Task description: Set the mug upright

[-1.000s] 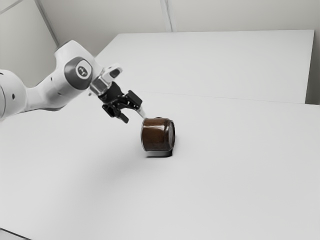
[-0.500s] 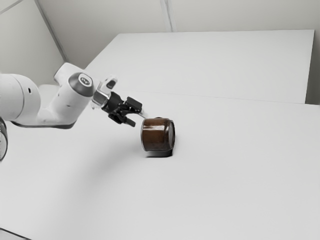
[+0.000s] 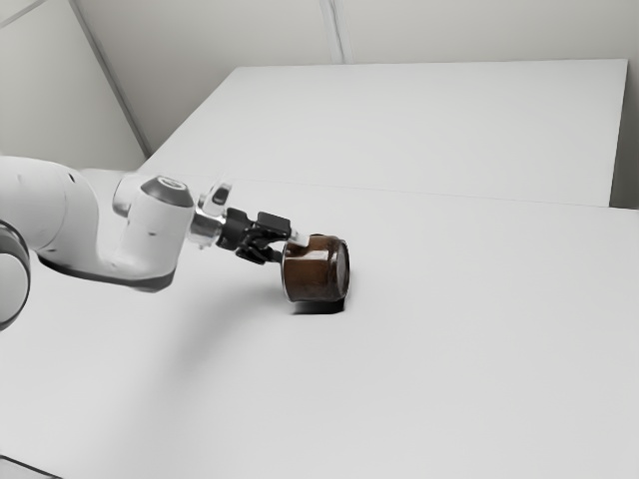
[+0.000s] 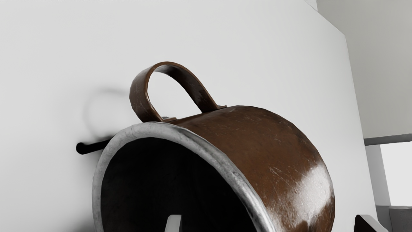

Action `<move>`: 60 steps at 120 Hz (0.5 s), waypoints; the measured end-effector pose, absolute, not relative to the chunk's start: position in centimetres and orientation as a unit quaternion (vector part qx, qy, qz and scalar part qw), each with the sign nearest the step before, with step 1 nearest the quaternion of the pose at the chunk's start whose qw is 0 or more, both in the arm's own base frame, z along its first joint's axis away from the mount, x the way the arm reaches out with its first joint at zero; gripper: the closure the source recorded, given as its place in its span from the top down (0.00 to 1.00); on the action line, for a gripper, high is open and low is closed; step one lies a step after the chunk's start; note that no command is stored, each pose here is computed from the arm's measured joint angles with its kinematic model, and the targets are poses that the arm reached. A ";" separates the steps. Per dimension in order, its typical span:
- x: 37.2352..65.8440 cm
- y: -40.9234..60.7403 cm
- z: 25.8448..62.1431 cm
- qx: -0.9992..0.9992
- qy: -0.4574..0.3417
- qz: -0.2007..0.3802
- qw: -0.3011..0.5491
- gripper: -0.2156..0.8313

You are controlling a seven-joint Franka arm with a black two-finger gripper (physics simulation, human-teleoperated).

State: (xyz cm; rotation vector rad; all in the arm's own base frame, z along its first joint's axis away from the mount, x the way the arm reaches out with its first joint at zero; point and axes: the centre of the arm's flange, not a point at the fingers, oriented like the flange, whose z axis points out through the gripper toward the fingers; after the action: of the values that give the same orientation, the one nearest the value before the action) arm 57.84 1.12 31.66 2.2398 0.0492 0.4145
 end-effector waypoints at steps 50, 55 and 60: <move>57.0 -0.2 30.0 0.859 -0.017 0.203 0.470 0.53; 57.0 -0.3 30.0 0.857 -0.022 0.206 0.472 0.47; 57.0 -0.5 30.1 0.855 -0.026 0.210 0.474 0.40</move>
State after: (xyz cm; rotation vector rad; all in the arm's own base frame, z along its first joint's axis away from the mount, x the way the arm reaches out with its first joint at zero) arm 56.99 -0.50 30.07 2.0903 -0.0629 0.5131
